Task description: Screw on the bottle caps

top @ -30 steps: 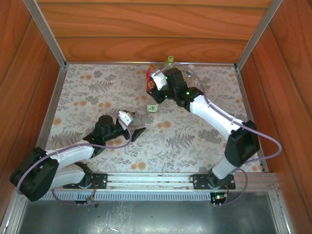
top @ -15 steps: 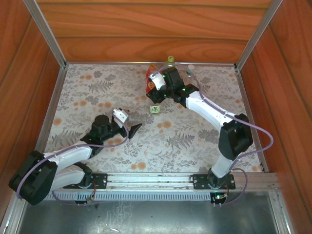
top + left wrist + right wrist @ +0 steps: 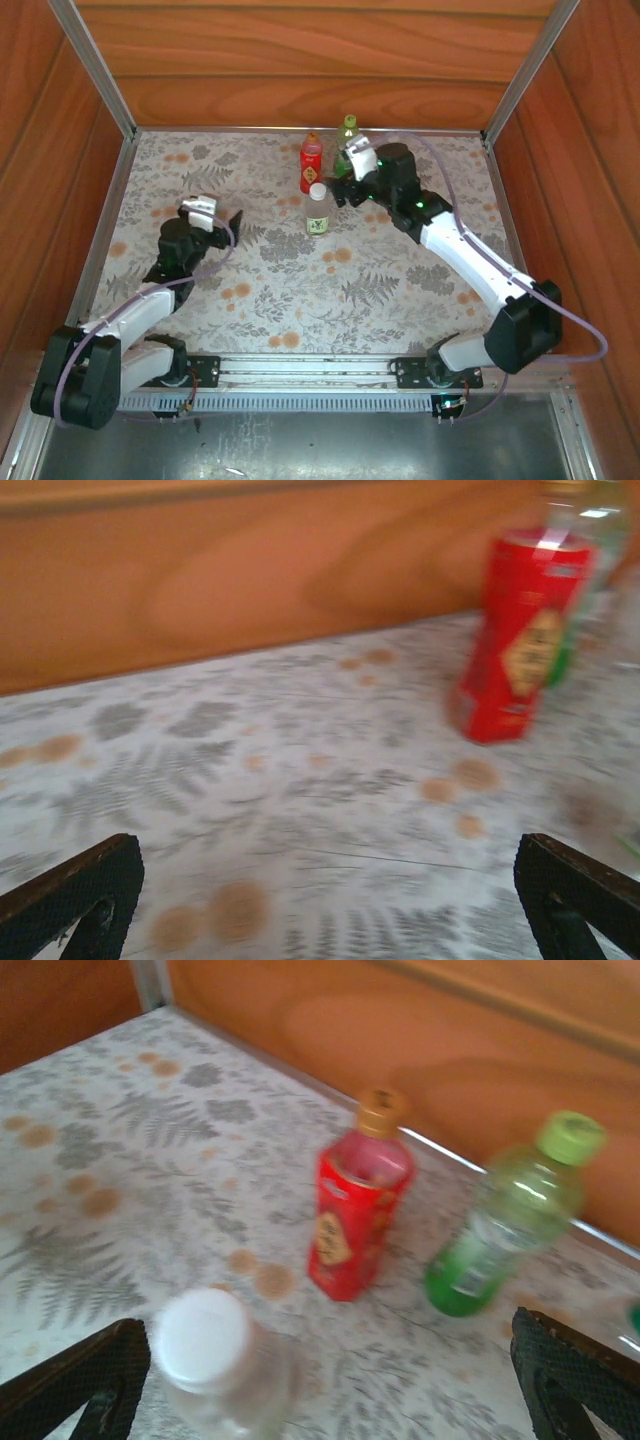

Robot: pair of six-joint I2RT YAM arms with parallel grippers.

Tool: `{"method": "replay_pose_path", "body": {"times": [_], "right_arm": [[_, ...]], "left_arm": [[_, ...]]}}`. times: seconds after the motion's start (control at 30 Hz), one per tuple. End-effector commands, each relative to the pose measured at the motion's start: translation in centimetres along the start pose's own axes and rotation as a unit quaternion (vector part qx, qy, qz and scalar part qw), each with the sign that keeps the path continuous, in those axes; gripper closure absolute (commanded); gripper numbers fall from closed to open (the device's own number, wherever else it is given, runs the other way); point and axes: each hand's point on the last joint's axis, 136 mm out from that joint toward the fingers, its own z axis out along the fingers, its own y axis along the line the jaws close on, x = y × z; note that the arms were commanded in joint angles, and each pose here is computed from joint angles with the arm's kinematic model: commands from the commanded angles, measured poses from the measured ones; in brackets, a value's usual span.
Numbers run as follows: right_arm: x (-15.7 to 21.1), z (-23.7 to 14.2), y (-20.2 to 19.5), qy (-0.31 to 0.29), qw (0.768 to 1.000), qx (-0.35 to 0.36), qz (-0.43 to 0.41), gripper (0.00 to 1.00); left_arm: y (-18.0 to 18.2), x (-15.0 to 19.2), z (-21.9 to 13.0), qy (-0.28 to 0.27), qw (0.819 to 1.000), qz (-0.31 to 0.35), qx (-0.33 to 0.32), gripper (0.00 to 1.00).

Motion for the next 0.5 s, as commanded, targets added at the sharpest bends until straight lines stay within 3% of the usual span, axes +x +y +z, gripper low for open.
{"method": "replay_pose_path", "body": {"times": [0.0, 0.1, 0.2, 0.47], "right_arm": [[2.0, -0.6, -4.0, -0.024, 0.996, 0.079, 0.014, 0.02], [6.3, -1.7, -6.9, -0.021, 0.990, 0.137, 0.030, 0.02], [10.8, -2.4, -9.2, -0.006, 0.982, 0.184, 0.043, 0.02], [18.6, -2.9, -13.6, 0.001, 0.967, 0.235, 0.102, 0.02]], "left_arm": [[5.0, 1.3, -0.7, 0.028, 0.995, -0.003, -0.098, 0.00], [7.9, 3.5, -0.8, 0.060, 0.987, -0.005, -0.148, 0.00], [9.1, 5.4, -0.1, 0.087, 0.984, -0.014, -0.157, 0.00], [11.1, 6.0, 2.2, 0.056, 0.984, -0.058, -0.160, 0.00]]}}
